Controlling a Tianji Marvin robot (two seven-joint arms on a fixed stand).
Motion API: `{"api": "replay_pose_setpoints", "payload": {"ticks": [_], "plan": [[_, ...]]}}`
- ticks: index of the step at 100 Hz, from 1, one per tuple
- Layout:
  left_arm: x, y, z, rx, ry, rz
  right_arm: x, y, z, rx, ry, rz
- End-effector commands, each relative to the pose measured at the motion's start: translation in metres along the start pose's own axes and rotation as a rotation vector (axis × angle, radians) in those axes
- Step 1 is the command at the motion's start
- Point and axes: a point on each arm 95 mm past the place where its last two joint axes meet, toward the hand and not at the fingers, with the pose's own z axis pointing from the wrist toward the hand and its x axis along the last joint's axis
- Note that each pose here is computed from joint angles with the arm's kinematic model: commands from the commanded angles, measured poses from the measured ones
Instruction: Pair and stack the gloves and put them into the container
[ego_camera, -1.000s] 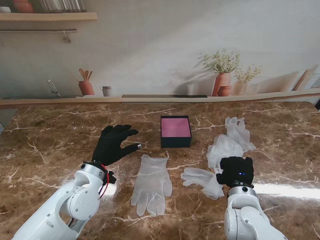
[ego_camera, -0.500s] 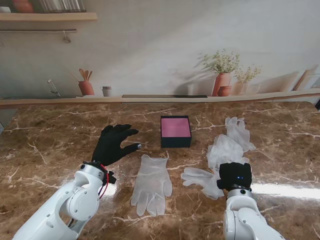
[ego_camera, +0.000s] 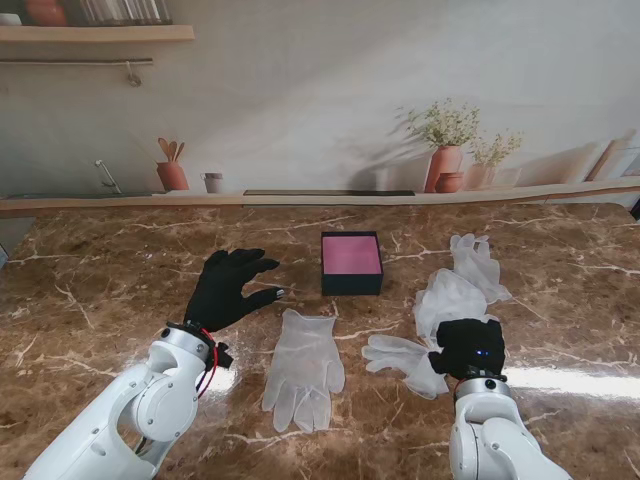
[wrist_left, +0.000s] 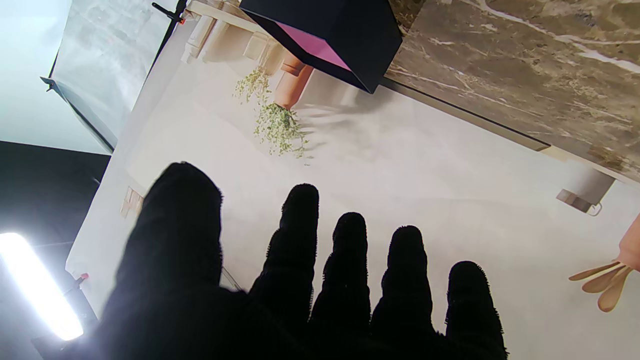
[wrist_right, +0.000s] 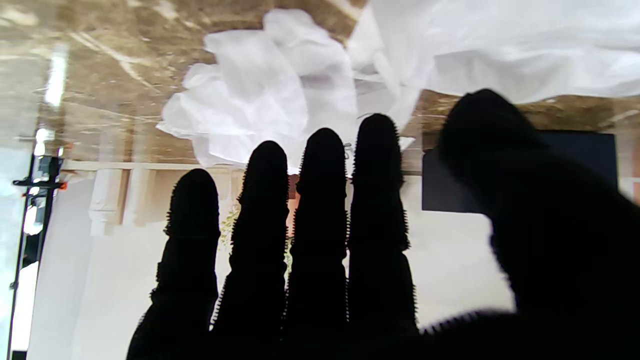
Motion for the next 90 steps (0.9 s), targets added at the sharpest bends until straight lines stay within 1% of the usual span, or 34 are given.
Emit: {"api": "replay_pose_setpoints", "payload": {"ticks": [1, 13, 33, 50, 59, 69, 81, 90], "plan": [[0.002, 0.0, -0.002, 0.003, 0.008, 0.002, -0.001, -0.01, -0.004, 0.045, -0.018, 0.004], [0.003, 0.0, -0.002, 0.0, 0.01, 0.007, -0.003, -0.015, -0.005, 0.068, -0.029, -0.032], [0.003, 0.0, -0.001, 0.006, 0.016, 0.006, 0.001, -0.021, -0.004, 0.145, -0.012, -0.046], [0.003, -0.001, -0.001, 0.006, 0.016, 0.008, 0.008, -0.025, -0.002, 0.147, 0.012, -0.033], [0.003, -0.001, -0.001, 0.009, 0.015, 0.009, 0.011, -0.025, -0.003, 0.116, 0.034, -0.01], [0.003, -0.001, -0.001, 0.008, 0.014, 0.01, 0.012, -0.021, -0.005, 0.075, 0.062, 0.001], [0.004, -0.001, -0.001, 0.004, 0.015, 0.009, 0.011, -0.011, -0.006, 0.003, 0.098, 0.033], [0.004, -0.001, 0.0, 0.002, 0.018, 0.007, 0.012, -0.002, -0.006, -0.039, 0.129, 0.089]]}}
